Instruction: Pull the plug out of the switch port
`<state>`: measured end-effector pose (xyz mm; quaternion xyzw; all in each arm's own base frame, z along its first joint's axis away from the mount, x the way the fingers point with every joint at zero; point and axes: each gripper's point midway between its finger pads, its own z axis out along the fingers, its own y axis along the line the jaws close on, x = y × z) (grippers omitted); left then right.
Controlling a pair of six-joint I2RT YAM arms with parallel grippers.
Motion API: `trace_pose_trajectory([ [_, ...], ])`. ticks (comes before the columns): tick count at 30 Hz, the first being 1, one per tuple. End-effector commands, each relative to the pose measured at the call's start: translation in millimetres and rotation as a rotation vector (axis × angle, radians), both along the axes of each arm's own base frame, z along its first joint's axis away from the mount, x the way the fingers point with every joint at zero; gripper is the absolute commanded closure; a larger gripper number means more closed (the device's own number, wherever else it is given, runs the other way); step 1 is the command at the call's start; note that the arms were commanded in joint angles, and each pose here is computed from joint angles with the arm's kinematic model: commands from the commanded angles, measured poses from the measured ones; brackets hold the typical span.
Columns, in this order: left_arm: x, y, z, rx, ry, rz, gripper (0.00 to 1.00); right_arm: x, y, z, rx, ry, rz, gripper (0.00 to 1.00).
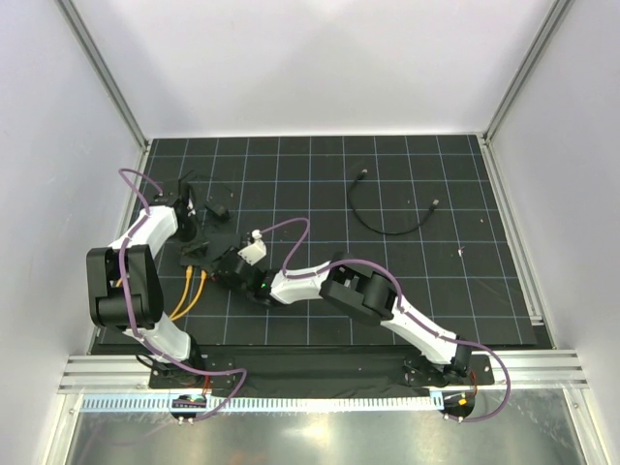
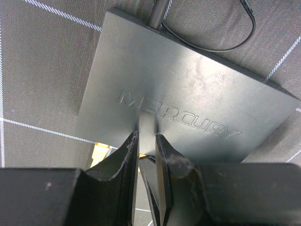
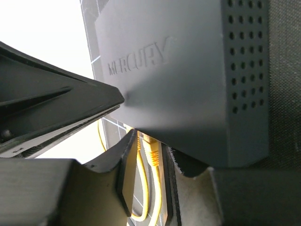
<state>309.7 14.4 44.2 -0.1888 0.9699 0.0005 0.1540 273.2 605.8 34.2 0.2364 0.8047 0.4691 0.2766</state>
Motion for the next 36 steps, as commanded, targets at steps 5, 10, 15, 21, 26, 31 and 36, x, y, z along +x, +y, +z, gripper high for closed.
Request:
trace_pose_trajectory([
  [5, 2, -3, 2, -0.006, -0.017, -0.020, 0.76, 2, -17, -50, -0.082, 0.081, -0.020, 0.80],
  [10, 2, -4, 2, -0.011, -0.013, -0.023, 0.76, 3, -18, -52, -0.083, 0.090, -0.015, 0.78],
  [15, 2, -4, 2, -0.012, -0.014, -0.023, 0.76, 3, -15, -54, -0.076, 0.093, 0.004, 0.83],
  [21, 1, -5, 0, -0.007, -0.006, -0.026, 0.77, 6, -13, -51, -0.069, 0.088, 0.021, 0.99],
  [26, 1, -8, -3, -0.018, 0.005, -0.034, 0.77, 2, -11, -53, -0.062, 0.101, 0.054, 0.99],
  [31, 2, -9, -7, -0.025, 0.017, -0.034, 0.77, -2, -12, -56, -0.083, 0.116, 0.085, 0.99],
  [36, 2, -10, -11, -0.033, 0.031, -0.036, 0.78, -9, -13, -62, -0.105, 0.140, 0.124, 0.99],
])
